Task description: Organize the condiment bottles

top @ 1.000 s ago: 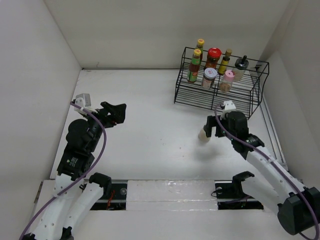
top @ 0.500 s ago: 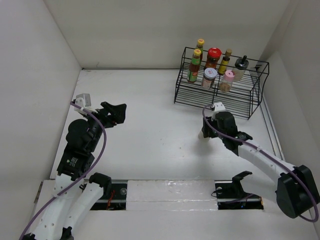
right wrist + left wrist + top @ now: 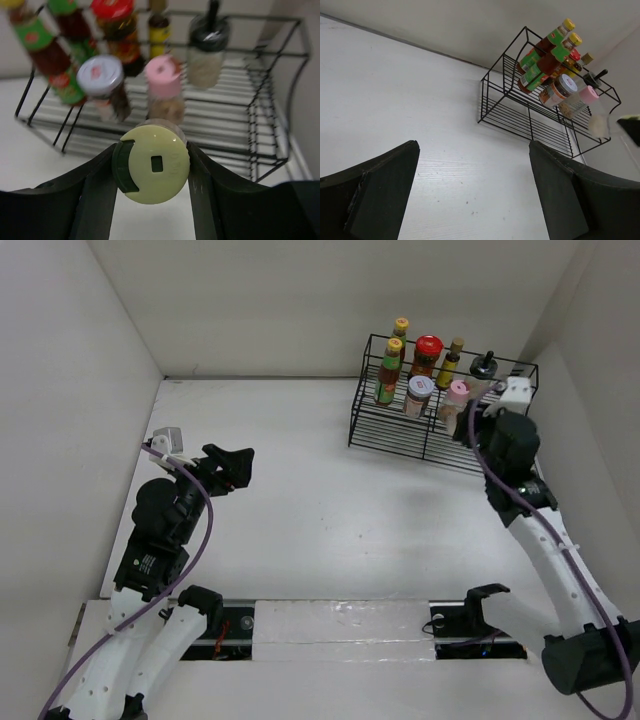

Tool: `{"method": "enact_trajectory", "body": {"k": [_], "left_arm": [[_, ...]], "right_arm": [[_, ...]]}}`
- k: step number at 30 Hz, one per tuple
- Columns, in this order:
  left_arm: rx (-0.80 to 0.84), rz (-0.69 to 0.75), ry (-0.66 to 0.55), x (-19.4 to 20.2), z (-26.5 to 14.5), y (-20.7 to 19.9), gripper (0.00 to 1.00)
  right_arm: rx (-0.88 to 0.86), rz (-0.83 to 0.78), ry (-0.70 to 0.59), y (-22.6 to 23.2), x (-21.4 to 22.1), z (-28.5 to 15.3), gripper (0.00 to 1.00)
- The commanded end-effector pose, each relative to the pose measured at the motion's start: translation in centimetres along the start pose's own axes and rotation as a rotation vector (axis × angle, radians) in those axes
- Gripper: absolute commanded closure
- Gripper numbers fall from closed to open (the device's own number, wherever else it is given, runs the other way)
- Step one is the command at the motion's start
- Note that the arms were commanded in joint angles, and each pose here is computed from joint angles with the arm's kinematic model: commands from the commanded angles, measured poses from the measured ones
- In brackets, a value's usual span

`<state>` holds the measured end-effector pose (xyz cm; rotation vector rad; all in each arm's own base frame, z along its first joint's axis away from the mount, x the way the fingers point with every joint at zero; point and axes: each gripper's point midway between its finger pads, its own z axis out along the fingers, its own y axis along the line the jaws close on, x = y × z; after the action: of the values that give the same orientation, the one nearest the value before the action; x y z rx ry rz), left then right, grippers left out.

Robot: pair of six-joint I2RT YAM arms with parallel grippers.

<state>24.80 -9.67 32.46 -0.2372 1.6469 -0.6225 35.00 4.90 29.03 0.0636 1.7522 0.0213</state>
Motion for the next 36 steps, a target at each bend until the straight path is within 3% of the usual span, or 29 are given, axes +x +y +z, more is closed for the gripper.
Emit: {"method": "enact_trajectory", "body": {"k": [1, 7, 9, 18, 23, 24, 28, 33, 36], "left_arm": [[0.026, 0.009, -0.04, -1.0, 0.0, -0.5, 0.13], [0.021, 0.009, -0.033, -0.8, 0.2, -0.4, 0.13], [0.021, 0.009, -0.033, -0.8, 0.2, -0.4, 0.13], [0.016, 0.01, -0.023, -0.6, 0.4, -0.3, 0.11], [0.011, 0.011, -0.016, -0.4, 0.6, -0.2, 0.1], [0.011, 0.011, -0.016, -0.4, 0.6, -0.2, 0.1], [0.011, 0.011, -0.016, -0.5, 0.8, -0.3, 0.08], [0.006, 0.02, -0.008, -0.3, 0.7, -0.2, 0.03], [0.006, 0.021, -0.008, -0.3, 0.7, -0.2, 0.0]], "right_arm": [[0.089, 0.024, -0.127, -3.9, -5.9, 0.6, 0.58], [0.099, 0.048, -0.116, -8.4, -8.1, 4.2, 0.58], [0.096, 0.053, -0.036, -9.1, -5.7, 6.5, 0.58], [0.129, 0.074, 0.102, -11.7, -0.7, 10.5, 0.52], [0.122, 0.096, 0.123, -11.5, 0.2, 11.0, 0.24], [0.12, 0.094, 0.095, -11.5, -0.8, 10.7, 0.16], [0.124, 0.095, 0.006, -11.2, -4.1, 8.8, 0.03], [0.049, 0.078, -0.233, -8.2, -11.8, 2.8, 0.0], [-0.123, 0.048, -0.301, -3.1, -13.0, -0.4, 0.0]]}}
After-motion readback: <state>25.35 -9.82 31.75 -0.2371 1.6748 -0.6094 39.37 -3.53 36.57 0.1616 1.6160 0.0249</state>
